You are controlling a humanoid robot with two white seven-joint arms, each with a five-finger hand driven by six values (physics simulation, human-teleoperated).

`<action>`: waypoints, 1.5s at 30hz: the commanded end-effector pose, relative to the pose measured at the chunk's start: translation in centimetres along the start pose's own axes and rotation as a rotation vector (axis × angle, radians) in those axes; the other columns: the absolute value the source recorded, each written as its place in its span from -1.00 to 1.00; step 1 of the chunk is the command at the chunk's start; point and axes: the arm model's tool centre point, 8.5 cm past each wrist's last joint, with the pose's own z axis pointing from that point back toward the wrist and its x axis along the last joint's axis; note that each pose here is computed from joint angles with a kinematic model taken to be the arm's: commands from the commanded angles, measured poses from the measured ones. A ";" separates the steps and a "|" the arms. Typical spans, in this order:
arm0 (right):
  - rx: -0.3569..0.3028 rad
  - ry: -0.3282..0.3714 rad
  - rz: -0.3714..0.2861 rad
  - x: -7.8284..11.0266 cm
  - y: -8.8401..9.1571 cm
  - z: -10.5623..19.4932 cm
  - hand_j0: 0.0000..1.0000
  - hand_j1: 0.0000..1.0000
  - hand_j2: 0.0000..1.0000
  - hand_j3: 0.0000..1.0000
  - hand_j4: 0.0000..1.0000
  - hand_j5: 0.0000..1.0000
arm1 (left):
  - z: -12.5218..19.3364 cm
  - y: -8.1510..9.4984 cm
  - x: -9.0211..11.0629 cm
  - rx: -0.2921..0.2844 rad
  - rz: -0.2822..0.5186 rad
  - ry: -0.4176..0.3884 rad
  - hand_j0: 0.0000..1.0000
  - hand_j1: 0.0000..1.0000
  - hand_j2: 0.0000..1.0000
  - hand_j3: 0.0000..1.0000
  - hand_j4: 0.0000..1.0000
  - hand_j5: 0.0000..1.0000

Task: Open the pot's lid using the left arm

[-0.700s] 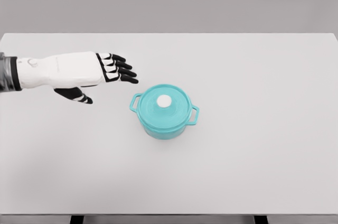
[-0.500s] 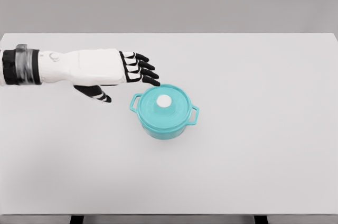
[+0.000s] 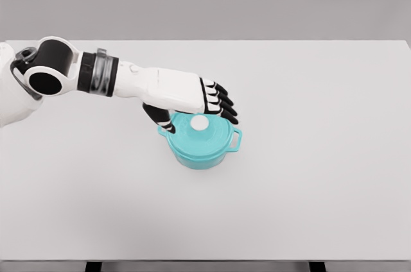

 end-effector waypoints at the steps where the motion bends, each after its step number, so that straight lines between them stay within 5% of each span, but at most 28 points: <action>1: 0.000 0.000 0.001 0.0 0.0 0.0 1.00 1.00 1.00 1.00 1.00 1.00 | -0.1 -0.8 -1.2 -0.042 0.014 0.033 1.00 1.00 1.00 1.00 1.00 1.00; 14: 0.000 0.000 0.001 0.0 0.0 0.0 1.00 1.00 1.00 1.00 1.00 1.00 | -1.8 -1.0 -3.2 -0.044 0.041 0.064 1.00 1.00 1.00 1.00 1.00 1.00; 40: 0.000 0.000 0.001 0.0 0.0 0.0 1.00 1.00 1.00 1.00 1.00 1.00 | -3.0 -2.7 -3.4 -0.077 0.047 0.067 1.00 1.00 1.00 1.00 1.00 1.00; 45: 0.000 0.000 0.001 0.0 0.0 0.0 1.00 1.00 1.00 1.00 1.00 1.00 | -3.0 -2.8 -3.3 -0.078 0.050 0.066 0.76 0.76 0.76 0.76 0.76 0.76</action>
